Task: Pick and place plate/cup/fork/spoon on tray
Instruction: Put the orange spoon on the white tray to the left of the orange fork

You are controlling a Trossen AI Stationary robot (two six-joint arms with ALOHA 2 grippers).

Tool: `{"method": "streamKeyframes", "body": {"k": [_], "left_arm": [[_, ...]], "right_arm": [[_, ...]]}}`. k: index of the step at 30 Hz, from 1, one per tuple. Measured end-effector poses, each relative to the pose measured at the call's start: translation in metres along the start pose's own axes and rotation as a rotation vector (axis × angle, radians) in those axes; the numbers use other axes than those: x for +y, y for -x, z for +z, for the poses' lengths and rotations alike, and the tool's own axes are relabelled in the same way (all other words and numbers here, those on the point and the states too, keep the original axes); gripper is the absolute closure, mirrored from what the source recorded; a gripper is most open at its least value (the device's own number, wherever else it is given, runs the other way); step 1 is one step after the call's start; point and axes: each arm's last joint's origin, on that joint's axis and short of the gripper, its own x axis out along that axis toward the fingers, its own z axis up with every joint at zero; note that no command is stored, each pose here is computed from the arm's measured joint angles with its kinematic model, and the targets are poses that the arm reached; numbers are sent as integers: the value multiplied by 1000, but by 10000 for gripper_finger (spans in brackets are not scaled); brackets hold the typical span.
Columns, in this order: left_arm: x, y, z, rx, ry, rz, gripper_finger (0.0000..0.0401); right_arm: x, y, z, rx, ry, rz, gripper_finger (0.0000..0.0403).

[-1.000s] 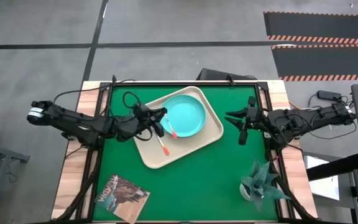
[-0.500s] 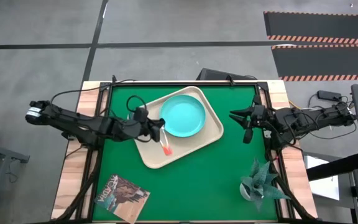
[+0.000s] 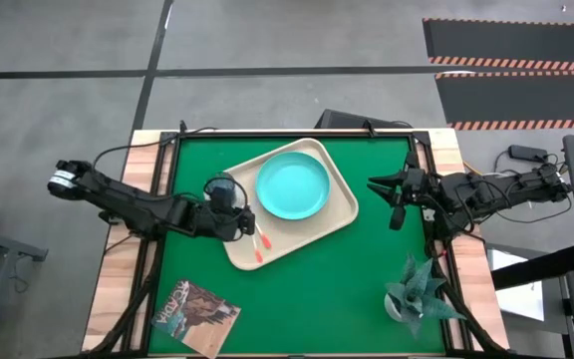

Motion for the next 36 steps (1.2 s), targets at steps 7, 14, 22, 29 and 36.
{"method": "streamKeyframes", "body": {"k": [7,14,22,29,36], "left_arm": [[3,-10,-8,0,-23,47,393],[18,-17,-16,8,-105,90,393],[35,-23,-23,-1,-76,138,393],[38,-24,-23,-35,-33,148,393],[39,-25,-23,-87,107,150,392]], "right_arm": [[0,0,-1,6,-1,0,344],[0,0,-1,6,-1,0,344],[0,0,-1,6,2,-1,344],[0,0,-1,5,4,-1,344],[0,0,-1,5,5,-3,344]]}}
